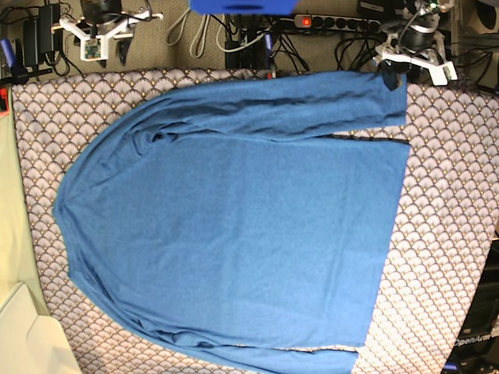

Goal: Fold the T-shirt properly
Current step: 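Lower both grippers and grasp the hem corners of the blue shirt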

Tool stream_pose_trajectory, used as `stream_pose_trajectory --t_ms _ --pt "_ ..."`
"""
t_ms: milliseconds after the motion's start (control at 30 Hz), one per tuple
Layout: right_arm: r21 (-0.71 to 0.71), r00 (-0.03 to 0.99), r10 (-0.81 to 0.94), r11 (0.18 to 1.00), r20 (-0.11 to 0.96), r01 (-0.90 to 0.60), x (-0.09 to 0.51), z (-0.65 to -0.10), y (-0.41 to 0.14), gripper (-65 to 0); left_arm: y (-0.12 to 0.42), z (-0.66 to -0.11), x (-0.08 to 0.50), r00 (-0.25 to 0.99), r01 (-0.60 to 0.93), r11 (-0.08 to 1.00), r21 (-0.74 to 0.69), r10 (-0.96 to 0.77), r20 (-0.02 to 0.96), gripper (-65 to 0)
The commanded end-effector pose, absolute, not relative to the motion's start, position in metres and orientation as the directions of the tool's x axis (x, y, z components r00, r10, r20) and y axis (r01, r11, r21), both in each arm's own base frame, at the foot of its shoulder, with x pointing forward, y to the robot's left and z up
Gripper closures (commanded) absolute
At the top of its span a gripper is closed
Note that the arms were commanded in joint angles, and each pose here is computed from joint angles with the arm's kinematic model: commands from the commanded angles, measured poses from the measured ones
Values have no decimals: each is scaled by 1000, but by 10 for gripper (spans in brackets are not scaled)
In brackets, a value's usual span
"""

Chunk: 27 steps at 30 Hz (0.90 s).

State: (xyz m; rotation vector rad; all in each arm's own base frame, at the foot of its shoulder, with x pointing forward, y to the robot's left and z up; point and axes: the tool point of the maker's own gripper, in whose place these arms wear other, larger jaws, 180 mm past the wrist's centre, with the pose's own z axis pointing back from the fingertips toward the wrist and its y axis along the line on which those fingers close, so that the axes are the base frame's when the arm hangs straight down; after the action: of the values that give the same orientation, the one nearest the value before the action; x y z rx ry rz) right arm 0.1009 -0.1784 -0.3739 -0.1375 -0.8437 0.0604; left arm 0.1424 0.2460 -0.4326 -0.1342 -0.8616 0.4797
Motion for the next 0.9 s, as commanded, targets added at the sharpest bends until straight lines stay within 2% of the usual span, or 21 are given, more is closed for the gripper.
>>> stream_pose_trajectory --t_ms 0,100,200,300,633,867 --pt "-153 644 120 988 756 -4 102 -367 -179 -212 249 -425 146 532 -341 890 -304 449 718 -310" --pt "-153 644 120 988 756 -4 102 -367 -179 -212 249 -425 146 531 -340 890 -305 449 719 -176" --pt "-153 643 120 988 757 -4 103 -367 -179 -212 249 -424 150 524 -338 890 -308 449 724 -1" --pt "-153 638 120 988 761 -3 105 -366 -179 -212 249 -423 151 523 -337 890 -308 449 724 -17" --pt "-164 614 148 986 776 -30 116 -362 -180 -214 246 -410 155 511 -311 900 -306 430 744 -4" --pt "-163 581 218 976 784 -147 136 -360 -171 -215 243 -389 168 491 -266 915 -302 399 774 -4"
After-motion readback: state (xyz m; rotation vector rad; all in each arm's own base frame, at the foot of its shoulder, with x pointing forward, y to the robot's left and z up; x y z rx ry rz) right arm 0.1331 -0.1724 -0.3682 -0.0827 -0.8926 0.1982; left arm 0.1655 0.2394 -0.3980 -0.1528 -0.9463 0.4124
